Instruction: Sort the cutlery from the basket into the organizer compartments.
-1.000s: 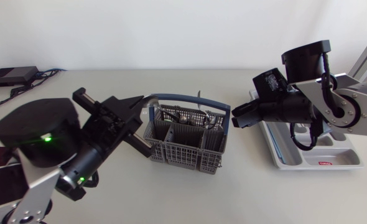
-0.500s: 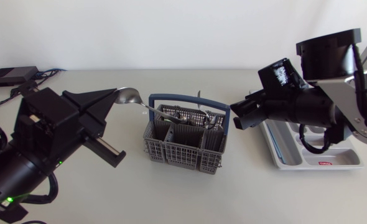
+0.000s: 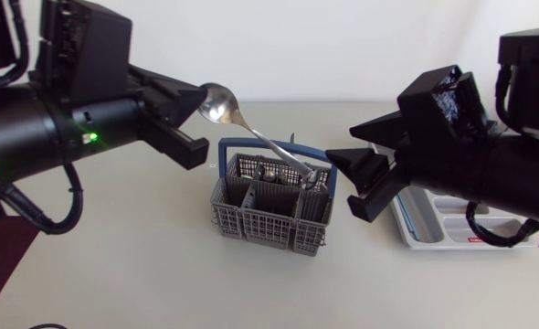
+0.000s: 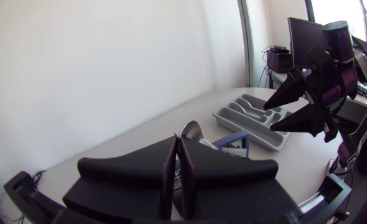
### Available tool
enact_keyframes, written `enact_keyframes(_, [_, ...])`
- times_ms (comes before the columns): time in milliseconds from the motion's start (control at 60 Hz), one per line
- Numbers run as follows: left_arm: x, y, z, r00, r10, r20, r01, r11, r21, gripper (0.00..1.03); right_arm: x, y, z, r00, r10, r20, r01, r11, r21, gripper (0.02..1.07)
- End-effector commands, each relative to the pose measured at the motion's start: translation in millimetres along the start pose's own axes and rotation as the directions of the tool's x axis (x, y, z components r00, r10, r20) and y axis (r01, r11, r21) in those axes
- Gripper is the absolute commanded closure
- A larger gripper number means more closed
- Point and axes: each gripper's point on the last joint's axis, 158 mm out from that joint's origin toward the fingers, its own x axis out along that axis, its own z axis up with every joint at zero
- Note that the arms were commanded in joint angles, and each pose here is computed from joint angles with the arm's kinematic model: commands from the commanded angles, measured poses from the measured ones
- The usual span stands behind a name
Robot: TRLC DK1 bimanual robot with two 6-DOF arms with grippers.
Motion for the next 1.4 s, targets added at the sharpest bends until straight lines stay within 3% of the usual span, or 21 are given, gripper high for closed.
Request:
enact_keyframes(0, [13,-2,12,1.000,-0.024,-0.015,0.022,0.996,-0.091,1.00,-2,7,-6,1.000,0.008,0.005,-0.008,0.999,-0.049,0.43])
enact_keyframes(300, [51,-22,11,0.984,-0.145,-0.105,0.118,0.966,-0.230,1.00,2,23,-6,0.998,0.030,0.057,-0.023,0.992,-0.126,0.43])
enact_keyframes(817, [75,-52,15,0.942,-0.292,-0.164,0.225,0.915,-0.335,1.00,18,28,-8,0.997,0.030,0.070,-0.016,0.980,-0.200,0.48])
enact_keyframes(917, [74,-57,15,0.934,-0.316,-0.169,0.243,0.905,-0.350,1.00,21,24,-7,0.997,0.020,0.077,-0.004,0.979,-0.202,0.57])
enact_keyframes(1267, [71,-65,14,0.924,-0.342,-0.173,0.265,0.896,-0.355,1.00,35,14,-17,0.999,-0.009,0.047,0.019,0.977,-0.211,0.63])
enact_keyframes(1383, [70,-65,13,0.923,-0.342,-0.175,0.264,0.896,-0.356,1.00,36,12,-18,0.999,-0.010,0.047,0.019,0.978,-0.207,0.75])
